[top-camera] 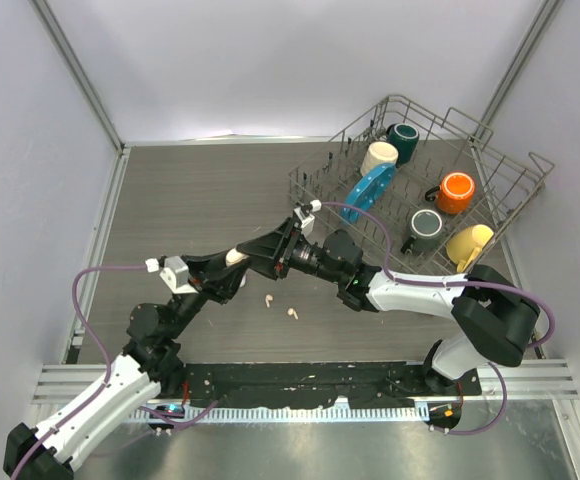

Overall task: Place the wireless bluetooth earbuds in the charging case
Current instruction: Pick up the charging case at the center of the board.

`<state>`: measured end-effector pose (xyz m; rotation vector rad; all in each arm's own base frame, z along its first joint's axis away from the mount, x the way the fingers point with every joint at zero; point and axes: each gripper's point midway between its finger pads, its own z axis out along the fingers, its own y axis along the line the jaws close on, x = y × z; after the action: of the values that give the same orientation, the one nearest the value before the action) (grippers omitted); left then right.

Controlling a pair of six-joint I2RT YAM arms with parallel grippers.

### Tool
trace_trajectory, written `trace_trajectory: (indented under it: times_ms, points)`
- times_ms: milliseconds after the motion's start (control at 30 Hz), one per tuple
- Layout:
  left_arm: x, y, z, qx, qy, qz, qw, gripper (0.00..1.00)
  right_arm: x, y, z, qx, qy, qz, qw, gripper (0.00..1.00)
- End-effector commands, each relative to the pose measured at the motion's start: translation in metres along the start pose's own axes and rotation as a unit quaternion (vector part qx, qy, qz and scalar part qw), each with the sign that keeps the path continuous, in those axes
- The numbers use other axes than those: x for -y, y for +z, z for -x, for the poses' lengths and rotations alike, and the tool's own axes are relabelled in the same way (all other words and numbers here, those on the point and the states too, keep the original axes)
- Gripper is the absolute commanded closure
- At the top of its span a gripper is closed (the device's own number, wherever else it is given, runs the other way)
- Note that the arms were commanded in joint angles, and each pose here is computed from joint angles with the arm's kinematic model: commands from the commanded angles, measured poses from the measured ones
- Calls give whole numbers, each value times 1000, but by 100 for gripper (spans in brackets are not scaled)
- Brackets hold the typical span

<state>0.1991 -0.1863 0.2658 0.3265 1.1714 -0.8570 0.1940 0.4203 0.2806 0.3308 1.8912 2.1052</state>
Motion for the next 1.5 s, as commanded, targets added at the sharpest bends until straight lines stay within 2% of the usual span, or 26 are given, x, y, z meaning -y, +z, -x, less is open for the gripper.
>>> trace_trajectory:
  times_ms: [0,133,300,333,400,533,600,633,667,767,933,967,1067,1233,1333,1467]
  points:
    - [1,3,15,30,5,0,1000,59,-17,1,-3,-6,-9,29,1000,82]
    - [0,3,15,32,3,1,999,68,-16,2,-3,-8,-9,27,1000,82]
    - [-1,3,17,36,3,6,999,69,-12,3,-4,-10,-10,21,1000,82]
    - [-1,3,18,37,5,5,999,74,-13,3,-3,-9,-10,21,1000,82]
    - [-1,3,18,38,5,7,999,78,-10,3,-3,-10,-12,17,1000,82]
    - [0,3,17,37,5,2,999,95,-9,3,-4,-11,-17,13,1000,81]
    - [2,3,16,36,4,-3,999,100,-8,3,-3,-9,-28,11,999,74]
    - [3,3,14,33,4,-6,999,100,-9,3,-3,-8,-33,12,999,70]
    - [4,2,12,30,4,-12,999,100,-11,3,-3,-8,-40,11,999,58]
    - [6,0,7,26,-1,-18,999,100,-15,1,-1,-5,-84,4,996,37]
    - [14,-5,6,41,2,-42,998,100,-23,-1,13,13,-170,-36,985,22]
    - [14,-5,4,38,7,-45,998,100,-11,-5,17,15,-199,-71,977,20]
    - [18,-8,3,43,28,-62,997,100,-18,-17,31,45,-265,-104,958,20]
    - [20,-16,8,76,61,-73,993,100,-42,-38,36,51,-364,-104,924,20]
    - [21,-18,11,85,67,-75,991,100,-31,-45,27,-3,-406,-134,904,20]
    - [21,-20,13,91,77,-76,990,100,-33,-49,12,-51,-436,-119,891,20]
